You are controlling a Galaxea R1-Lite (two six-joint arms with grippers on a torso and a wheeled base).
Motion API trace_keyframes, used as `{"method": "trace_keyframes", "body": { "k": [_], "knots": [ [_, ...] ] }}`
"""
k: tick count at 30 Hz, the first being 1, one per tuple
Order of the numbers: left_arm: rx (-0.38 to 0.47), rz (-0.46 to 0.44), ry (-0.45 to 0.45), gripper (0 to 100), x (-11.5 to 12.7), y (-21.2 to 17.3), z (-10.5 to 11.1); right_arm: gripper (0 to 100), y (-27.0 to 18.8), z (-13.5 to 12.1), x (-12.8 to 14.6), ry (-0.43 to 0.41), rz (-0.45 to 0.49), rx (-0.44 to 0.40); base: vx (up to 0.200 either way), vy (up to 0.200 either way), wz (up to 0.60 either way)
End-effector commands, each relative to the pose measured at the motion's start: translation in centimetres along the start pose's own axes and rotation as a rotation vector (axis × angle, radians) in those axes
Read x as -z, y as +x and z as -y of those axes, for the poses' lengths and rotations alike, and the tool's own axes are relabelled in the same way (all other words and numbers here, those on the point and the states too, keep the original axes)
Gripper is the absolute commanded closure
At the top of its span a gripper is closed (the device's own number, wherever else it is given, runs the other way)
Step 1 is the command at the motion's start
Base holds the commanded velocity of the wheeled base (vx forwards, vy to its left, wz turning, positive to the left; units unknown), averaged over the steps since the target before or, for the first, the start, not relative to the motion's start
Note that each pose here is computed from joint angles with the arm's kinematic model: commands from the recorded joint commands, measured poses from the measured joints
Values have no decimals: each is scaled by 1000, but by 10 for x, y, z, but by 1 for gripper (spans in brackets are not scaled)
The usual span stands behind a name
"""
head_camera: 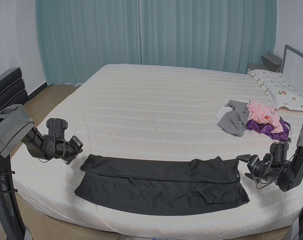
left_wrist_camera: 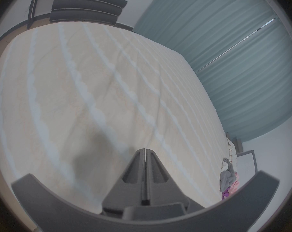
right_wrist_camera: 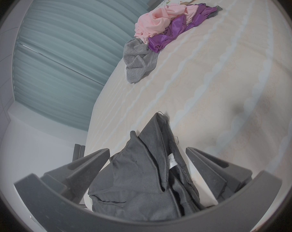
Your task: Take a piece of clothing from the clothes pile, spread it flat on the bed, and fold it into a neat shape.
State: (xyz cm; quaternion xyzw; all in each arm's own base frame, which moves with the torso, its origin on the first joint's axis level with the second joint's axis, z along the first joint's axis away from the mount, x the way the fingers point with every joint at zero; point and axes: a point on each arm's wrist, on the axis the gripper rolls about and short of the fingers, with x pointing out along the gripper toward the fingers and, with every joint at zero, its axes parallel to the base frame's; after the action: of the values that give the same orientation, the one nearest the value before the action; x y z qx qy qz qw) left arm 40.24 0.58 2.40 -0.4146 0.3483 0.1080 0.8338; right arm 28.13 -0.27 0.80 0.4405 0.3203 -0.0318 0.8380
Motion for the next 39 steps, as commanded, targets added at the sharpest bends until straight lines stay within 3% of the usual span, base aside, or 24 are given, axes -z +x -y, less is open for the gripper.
{"method": "trace_keyframes", "body": {
  "k": [1,8,16,21,22,29,39],
  "knots": [
    [-7,-52,-12,100,14,-32,-9,0,-6,1,6,-4,-11,-4,0,0,0],
    [-6,-105,6,100,36,-42,-20,0,-7,3,10,-4,-24,1,-171,0,0],
    [-3,-159,9,100,52,-61,-31,0,-8,3,10,-6,-25,1,0,0,0],
    [10,-146,16,100,57,-63,-35,0,-8,3,11,-6,-26,0,0,0,0],
    [6,-149,19,0,59,-63,-36,0,-8,3,11,-6,-25,1,0,0,0],
    [-36,-182,16,0,70,-67,-48,0,-8,3,12,-7,-30,1,0,0,0],
    [-44,-151,43,0,80,-61,-50,0,-8,2,13,-10,-37,0,0,0,0]
  ]
}}
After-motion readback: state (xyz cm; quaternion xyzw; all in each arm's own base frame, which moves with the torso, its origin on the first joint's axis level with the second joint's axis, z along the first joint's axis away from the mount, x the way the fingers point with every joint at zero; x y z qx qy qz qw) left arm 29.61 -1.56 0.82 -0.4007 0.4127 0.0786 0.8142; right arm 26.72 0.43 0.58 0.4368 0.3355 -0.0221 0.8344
